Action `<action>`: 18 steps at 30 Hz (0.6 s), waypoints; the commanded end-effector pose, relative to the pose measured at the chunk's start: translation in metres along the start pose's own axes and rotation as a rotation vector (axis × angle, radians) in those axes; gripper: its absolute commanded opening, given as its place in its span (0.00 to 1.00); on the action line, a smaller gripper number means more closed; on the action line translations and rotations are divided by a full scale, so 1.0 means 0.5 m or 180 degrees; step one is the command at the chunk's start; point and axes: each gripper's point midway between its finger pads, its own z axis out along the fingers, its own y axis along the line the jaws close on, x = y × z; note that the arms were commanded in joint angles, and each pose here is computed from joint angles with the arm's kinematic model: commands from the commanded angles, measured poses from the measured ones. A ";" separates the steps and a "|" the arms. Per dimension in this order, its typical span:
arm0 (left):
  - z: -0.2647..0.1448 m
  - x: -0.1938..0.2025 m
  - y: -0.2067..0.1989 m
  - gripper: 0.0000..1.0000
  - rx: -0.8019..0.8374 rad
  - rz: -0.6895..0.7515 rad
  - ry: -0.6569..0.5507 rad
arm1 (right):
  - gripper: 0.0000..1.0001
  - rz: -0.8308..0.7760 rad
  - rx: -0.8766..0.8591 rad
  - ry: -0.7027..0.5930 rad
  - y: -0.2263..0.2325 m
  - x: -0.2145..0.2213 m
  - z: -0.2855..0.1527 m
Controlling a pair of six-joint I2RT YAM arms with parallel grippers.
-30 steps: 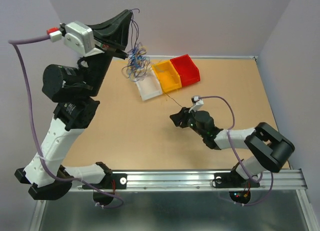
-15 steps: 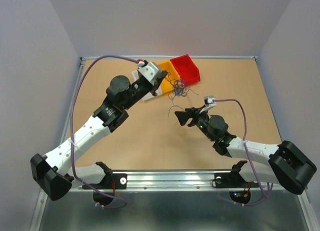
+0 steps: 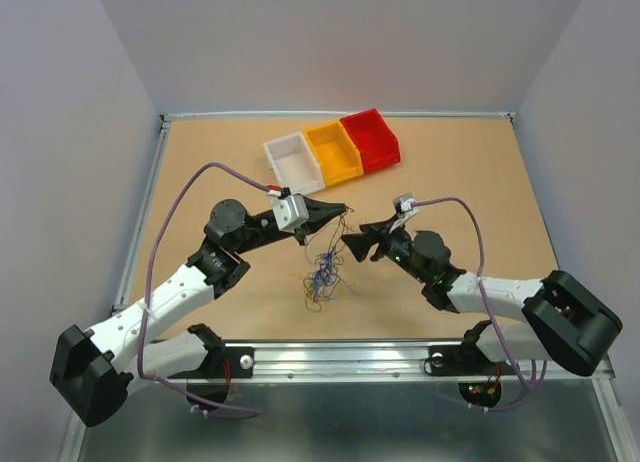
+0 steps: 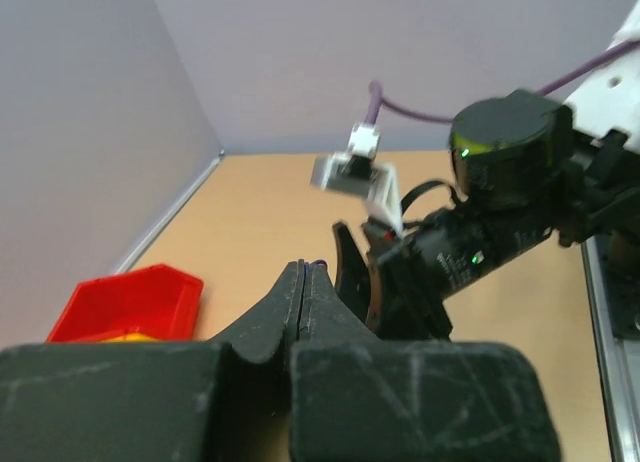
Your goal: Untangle the cables
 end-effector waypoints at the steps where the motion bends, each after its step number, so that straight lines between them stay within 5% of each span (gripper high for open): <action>1: 0.008 -0.086 -0.026 0.02 0.0303 0.0144 -0.0457 | 0.74 -0.0064 -0.0528 0.0012 0.066 -0.003 0.017; 12: 0.039 -0.013 -0.032 0.02 0.0485 0.0036 -0.0215 | 0.77 -0.0120 -0.0631 -0.0106 0.088 -0.024 0.005; 18: 0.064 0.042 -0.014 0.02 0.0431 -0.0088 -0.0021 | 0.53 -0.0142 -0.0820 -0.0052 0.109 -0.019 -0.001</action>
